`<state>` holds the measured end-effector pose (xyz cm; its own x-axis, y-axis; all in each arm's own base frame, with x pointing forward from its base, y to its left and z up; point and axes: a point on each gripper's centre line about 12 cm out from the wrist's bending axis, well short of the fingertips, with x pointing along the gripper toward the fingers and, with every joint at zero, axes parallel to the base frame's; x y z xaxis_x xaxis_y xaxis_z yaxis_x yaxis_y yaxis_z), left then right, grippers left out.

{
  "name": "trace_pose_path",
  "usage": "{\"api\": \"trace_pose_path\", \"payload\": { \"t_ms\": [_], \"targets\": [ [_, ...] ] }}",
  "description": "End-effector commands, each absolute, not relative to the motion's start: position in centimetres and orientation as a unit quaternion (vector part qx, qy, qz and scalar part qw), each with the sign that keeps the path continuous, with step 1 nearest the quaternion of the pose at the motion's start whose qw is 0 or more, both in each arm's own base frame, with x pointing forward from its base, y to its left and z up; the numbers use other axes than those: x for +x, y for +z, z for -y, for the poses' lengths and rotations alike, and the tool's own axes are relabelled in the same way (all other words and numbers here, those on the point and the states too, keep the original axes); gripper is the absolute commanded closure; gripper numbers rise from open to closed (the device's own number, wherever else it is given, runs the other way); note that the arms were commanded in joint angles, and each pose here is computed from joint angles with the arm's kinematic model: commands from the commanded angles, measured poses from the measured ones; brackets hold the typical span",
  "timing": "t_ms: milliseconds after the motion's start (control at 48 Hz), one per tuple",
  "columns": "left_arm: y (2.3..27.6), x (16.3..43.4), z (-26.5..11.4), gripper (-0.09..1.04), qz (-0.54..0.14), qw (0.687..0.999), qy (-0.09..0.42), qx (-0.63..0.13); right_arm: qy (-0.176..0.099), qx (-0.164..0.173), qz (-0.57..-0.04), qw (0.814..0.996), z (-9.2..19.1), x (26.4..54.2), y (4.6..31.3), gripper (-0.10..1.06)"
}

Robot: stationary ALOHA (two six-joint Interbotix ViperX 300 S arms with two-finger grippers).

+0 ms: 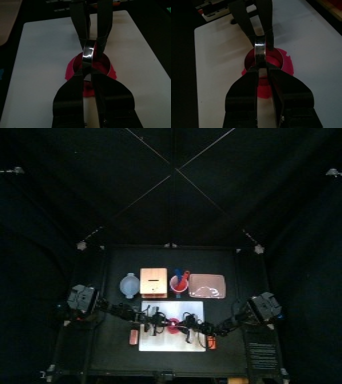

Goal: Get the cutter from the drawer then cut the dough then place the extra dough in the bowl
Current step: Cut the dough

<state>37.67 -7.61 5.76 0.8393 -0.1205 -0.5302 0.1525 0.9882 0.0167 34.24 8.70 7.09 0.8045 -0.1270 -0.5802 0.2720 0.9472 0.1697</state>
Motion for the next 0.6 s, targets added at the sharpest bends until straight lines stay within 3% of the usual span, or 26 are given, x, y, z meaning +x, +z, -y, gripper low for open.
{"api": "trace_pose_path", "payload": {
  "t_ms": [21, 604],
  "targets": [
    [4.32, 36.40, 8.88, 0.59, -0.317, 0.943, -0.094, 0.043, -0.106, 0.138, -0.338, 0.925, -8.65, 33.51, 5.70, 0.54],
    [3.89, 36.26, 8.94, 0.59, -0.343, 0.933, -0.096, 0.045, -0.103, 0.147, -0.367, 0.913, -8.33, 33.32, 5.18, 0.56]
  ]
}}
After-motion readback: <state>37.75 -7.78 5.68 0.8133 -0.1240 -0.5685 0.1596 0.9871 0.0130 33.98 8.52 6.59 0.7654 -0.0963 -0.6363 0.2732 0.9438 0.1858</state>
